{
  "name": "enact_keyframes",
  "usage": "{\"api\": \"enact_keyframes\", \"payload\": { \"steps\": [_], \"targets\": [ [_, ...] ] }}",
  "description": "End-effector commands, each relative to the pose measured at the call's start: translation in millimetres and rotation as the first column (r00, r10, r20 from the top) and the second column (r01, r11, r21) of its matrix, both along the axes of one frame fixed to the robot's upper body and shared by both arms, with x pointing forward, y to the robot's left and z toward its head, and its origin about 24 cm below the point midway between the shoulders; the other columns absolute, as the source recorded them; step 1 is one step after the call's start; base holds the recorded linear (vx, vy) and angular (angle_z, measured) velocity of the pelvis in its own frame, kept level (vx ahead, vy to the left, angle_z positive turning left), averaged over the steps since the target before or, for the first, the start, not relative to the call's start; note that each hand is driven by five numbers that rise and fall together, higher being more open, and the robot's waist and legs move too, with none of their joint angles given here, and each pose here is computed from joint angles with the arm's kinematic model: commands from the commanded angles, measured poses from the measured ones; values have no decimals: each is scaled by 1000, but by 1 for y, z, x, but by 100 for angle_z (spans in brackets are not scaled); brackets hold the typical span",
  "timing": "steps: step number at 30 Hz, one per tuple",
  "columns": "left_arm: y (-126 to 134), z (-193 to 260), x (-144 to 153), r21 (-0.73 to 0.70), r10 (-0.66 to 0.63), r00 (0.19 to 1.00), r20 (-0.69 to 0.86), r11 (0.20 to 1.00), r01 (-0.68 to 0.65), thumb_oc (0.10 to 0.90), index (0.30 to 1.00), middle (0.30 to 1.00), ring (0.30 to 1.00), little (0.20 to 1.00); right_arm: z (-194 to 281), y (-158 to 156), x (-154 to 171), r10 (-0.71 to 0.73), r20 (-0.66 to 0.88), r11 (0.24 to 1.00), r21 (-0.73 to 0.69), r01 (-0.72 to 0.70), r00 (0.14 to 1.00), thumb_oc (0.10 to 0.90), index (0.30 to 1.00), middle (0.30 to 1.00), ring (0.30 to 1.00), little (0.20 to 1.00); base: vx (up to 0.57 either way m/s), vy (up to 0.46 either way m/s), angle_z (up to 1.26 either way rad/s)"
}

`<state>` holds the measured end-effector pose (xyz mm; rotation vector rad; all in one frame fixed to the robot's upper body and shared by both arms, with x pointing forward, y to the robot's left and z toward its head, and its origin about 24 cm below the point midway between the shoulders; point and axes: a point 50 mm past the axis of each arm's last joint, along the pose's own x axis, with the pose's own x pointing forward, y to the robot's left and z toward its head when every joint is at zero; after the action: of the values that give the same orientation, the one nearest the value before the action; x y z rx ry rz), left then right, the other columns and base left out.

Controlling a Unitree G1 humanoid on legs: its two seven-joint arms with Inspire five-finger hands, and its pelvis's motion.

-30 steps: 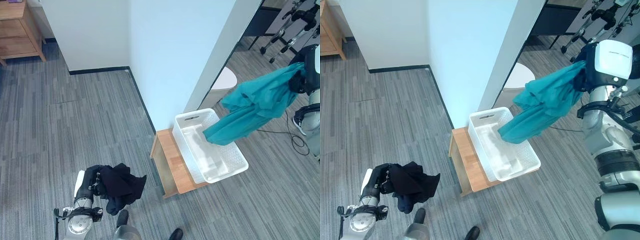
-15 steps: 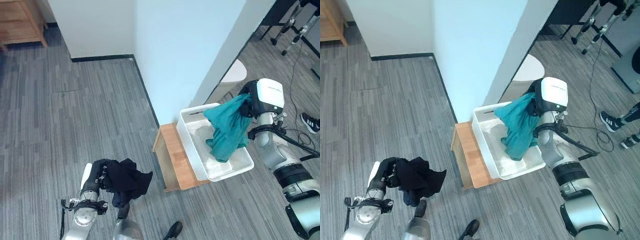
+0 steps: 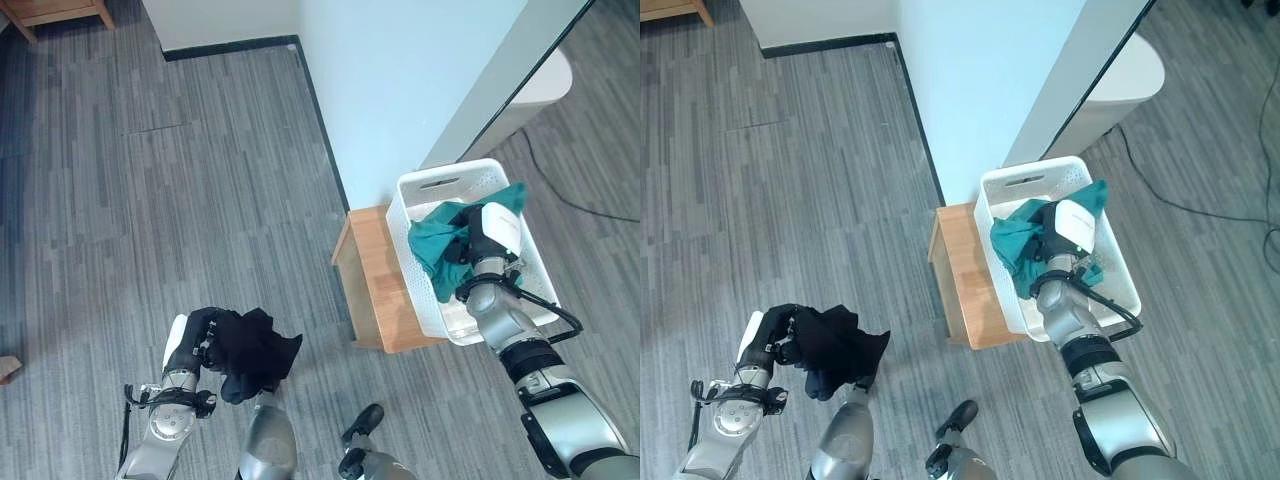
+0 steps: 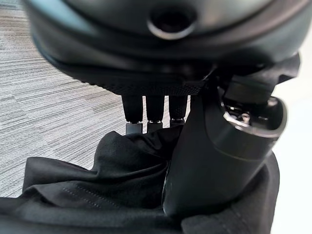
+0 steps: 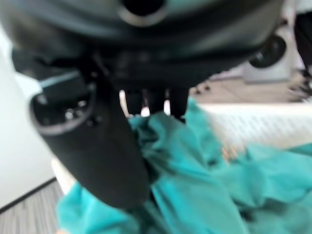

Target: Pick up bed clothes into laundry basket.

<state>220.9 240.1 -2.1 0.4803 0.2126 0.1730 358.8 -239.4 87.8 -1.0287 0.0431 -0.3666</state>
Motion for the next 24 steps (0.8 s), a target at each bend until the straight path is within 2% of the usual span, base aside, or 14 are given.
{"api": "enact_keyframes", "payload": {
  "steps": [1, 6, 11, 12, 17, 19, 24],
  "targets": [
    [-16, 41, 21, 5, -72, 965, 252, 997, 73, 400, 300, 300, 300, 300, 46, -17, 10, -41, 176, 997, -55, 52, 983, 400, 300, 300, 300, 300, 0, 0, 0],
    [-17, 42, 23, 13, -75, 963, 259, 997, 75, 400, 300, 300, 300, 300, 40, -31, 7, -99, 144, 993, -49, 107, 985, 400, 300, 300, 300, 300, -13, 4, 2],
    [-13, 42, 23, 14, -67, 964, 259, 998, 66, 400, 300, 300, 300, 300, 57, -51, 6, -149, 171, 981, -100, 167, 974, 400, 300, 300, 300, 300, -12, 10, 0],
    [-14, 41, 23, 12, -69, 963, 259, 998, 68, 400, 300, 300, 300, 300, 69, -57, 5, -154, 210, 971, -147, 187, 966, 800, 900, 900, 900, 900, -22, 36, -2],
    [-19, 40, 22, 3, -84, 962, 260, 996, 87, 400, 300, 300, 300, 300, 99, -71, 3, -173, 305, 945, -216, 244, 937, 800, 900, 900, 900, 900, -23, 43, -10],
    [-22, 39, 22, 2, -97, 961, 260, 995, 100, 400, 300, 300, 300, 300, 123, -66, 2, -95, 378, 932, -290, 215, 921, 800, 900, 900, 900, 900, -19, 45, -7],
    [-26, 33, 21, 2, -106, 965, 240, 994, 109, 400, 300, 300, 300, 300, 147, -64, -4, -54, 475, 941, -269, 204, 878, 800, 900, 900, 900, 900, 8, 27, -8]
  ]
}}
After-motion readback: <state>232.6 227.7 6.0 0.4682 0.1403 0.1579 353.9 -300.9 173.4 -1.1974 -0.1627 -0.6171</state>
